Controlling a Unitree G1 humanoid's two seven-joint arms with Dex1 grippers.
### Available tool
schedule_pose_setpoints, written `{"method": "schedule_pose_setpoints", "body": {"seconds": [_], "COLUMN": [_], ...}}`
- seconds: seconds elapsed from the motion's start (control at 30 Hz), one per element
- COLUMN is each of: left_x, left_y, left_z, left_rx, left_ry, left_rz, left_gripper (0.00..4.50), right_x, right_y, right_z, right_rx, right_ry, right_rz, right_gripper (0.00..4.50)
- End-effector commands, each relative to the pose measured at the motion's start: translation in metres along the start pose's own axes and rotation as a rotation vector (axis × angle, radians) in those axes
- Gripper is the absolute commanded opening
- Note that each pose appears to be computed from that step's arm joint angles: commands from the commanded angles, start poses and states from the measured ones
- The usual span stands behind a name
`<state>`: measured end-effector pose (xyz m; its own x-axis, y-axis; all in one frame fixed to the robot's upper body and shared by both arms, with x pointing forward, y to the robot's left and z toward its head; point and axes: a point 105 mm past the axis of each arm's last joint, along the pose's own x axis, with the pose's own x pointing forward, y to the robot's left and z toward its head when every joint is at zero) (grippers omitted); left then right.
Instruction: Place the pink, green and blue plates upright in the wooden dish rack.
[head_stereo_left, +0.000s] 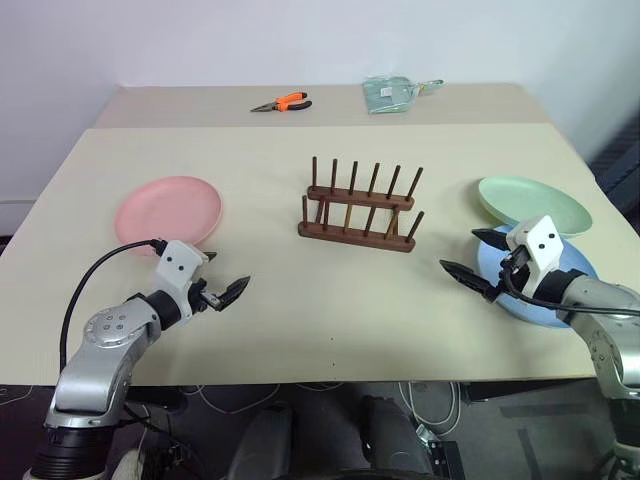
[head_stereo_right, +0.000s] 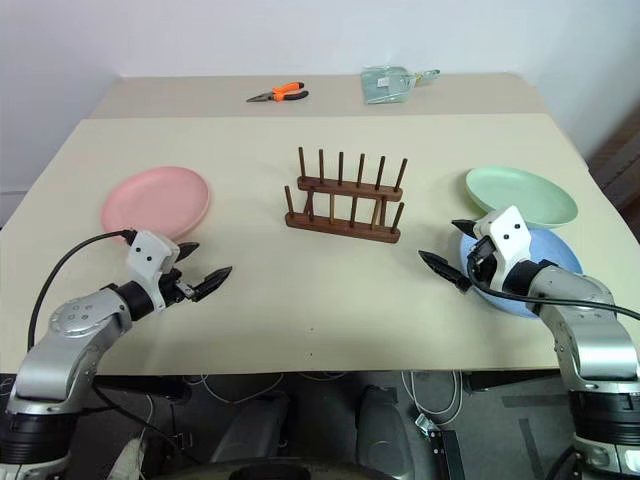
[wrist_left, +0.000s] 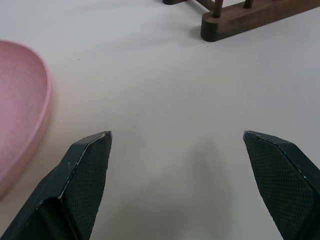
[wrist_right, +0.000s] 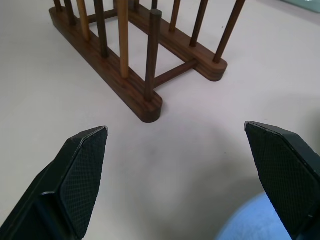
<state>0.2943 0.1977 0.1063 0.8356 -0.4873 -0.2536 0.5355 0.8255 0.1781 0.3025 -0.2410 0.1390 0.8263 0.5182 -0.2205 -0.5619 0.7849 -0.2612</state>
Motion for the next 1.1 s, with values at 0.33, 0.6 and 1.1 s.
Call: {"method": "schedule_pose_setpoints", "body": {"seconds": [0.33,0.6,1.1], "left_x": [0.032,0.114,0.165], "left_y": [-0.001,-0.01,-0.066], "left_z": [0.016,0.024,0.037], "left_rx": [0.056,0.109,0.14], "left_ry": [-0.034,0.005,-0.021], "left_rz": [-0.155,-0.372,-0.579], "left_gripper": [4.32,4.32,1.58], "right_x": [0.005,0.006,-0.011], "right_y": [0.018,0.054,0.067], "right_z": [0.018,0.014,0.009], "right_rx": [-0.002,0.026,0.013], "right_ry": [-0.067,-0.08,-0.066], "right_rz": [0.029,0.044,-0.055], "right_gripper": [4.49,4.49,4.5]}}
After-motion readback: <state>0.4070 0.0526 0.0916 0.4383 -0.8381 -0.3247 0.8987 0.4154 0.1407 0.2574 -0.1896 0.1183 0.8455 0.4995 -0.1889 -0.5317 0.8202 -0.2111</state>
